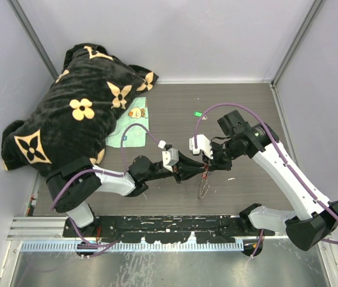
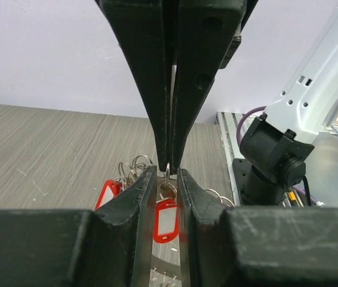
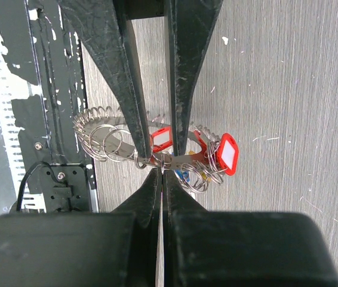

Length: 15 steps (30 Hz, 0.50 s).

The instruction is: Remove the keys from the keyring

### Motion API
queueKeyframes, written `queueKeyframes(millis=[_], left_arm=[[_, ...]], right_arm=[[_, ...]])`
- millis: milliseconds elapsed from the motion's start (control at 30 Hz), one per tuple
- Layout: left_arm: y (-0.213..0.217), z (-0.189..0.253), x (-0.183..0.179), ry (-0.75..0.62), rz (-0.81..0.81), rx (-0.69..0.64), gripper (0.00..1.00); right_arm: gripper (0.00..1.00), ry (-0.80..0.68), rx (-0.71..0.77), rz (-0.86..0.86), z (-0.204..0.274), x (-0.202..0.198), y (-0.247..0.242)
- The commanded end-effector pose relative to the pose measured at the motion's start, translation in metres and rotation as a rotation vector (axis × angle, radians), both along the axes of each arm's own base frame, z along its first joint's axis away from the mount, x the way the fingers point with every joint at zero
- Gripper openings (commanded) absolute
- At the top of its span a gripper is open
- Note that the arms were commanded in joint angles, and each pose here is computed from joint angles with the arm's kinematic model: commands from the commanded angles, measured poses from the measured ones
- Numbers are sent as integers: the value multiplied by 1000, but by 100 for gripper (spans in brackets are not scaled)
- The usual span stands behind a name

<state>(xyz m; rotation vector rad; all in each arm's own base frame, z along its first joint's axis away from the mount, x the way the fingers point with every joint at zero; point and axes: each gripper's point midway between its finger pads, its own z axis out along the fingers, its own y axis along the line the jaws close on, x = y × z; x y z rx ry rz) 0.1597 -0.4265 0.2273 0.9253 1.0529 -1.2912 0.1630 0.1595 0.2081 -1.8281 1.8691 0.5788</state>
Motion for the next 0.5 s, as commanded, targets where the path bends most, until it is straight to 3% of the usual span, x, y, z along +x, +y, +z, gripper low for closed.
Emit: queueKeyframes(millis=[0, 467], left_arm=[[-4, 29, -9, -57, -53, -83, 21], [-13, 17, -7, -47, -69, -60, 20]], right_arm=[[1, -42, 67, 10, 16, 2, 10], [1, -38, 81, 16, 19, 2, 12]])
